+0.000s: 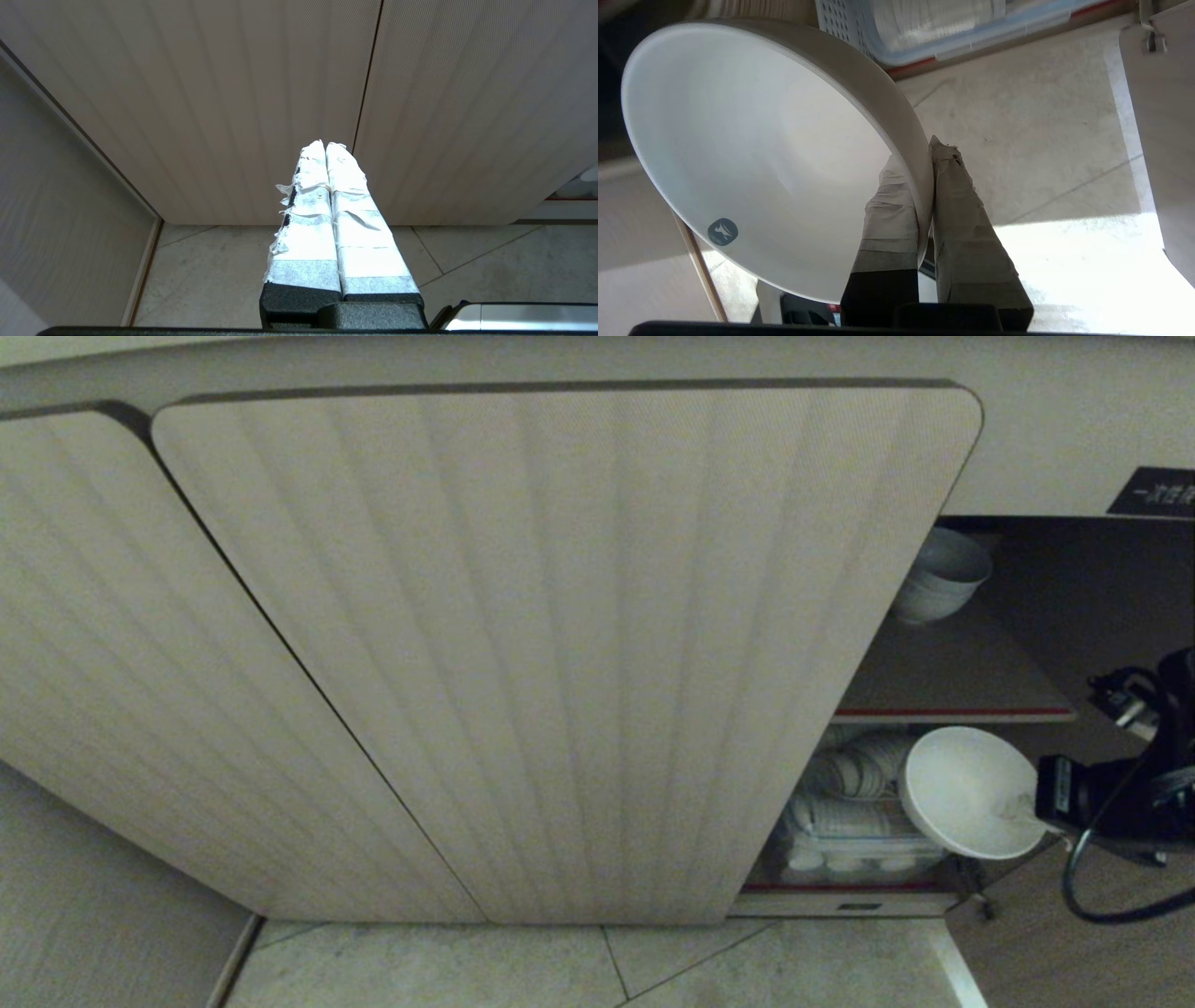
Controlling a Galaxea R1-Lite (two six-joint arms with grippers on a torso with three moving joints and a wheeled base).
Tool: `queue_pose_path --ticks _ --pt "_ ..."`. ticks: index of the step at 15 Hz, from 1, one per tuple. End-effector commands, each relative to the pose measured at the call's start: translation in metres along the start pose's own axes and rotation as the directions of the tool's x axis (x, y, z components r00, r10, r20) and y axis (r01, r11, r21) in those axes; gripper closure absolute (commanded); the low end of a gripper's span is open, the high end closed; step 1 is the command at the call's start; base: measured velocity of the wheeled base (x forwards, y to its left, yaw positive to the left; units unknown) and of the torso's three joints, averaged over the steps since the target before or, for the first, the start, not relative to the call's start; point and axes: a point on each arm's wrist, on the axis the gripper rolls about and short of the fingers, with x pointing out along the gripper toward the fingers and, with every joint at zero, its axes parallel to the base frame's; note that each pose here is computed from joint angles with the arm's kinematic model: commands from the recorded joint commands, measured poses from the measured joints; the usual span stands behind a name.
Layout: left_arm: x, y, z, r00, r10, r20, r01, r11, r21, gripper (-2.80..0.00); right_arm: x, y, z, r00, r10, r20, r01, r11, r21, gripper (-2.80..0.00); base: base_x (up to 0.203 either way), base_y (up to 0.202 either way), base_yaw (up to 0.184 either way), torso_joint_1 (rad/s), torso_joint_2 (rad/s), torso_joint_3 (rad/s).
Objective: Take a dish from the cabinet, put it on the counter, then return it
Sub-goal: Place it on the table
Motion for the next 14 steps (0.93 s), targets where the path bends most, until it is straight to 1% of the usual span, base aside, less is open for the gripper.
queue_pose_path --ticks 1,2,5,9,11,14 --pt "0.0 0.0 0.0 1.0 0.0 0.001 0.0 1.0 -0.001 0.0 -0.011 0.0 -0.011 1.0 0.005 0.001 -0.005 1.0 -0.031 0.0 0.0 0.0 0.0 0.0 0.0 0.0" --pt "0.0 0.0 0.0 1.0 0.0 0.001 0.0 1.0 -0.001 0.0 -0.016 0.0 -0.015 1.0 0.008 -0.006 -0.008 0.999 -0.047 0.0 0.0 0.0 0.0 0.0 0.0 0.0" --pt "0.0 0.0 0.0 1.0 0.0 0.001 0.0 1.0 -0.001 0.0 -0.03 0.001 -0.028 0.998 0.053 -0.026 -0.054 0.997 -0.058 0.0 0.0 0.0 0.0 0.0 0.0 0.0" --pt "0.0 0.0 0.0 1.0 0.0 0.001 0.0 1.0 -0.001 0.0 -0.045 -0.001 -0.05 0.997 0.058 -0.058 -0.062 0.996 -0.059 0.0 0.0 0.0 0.0 0.0 0.0 0.0" --pt "0.0 0.0 0.0 1.0 0.0 0.001 0.0 1.0 -0.001 0.0 -0.051 -0.002 -0.062 0.994 0.074 -0.081 -0.079 0.995 -0.057 0.0 0.0 0.0 0.0 0.0 0.0 0.0" --pt "0.0 0.0 0.0 1.0 0.0 0.001 0.0 1.0 -0.001 0.0 -0.059 -0.002 -0.072 0.991 0.077 -0.112 -0.083 0.995 -0.05 0.0 0.0 0.0 0.0 0.0 0.0 0.0"
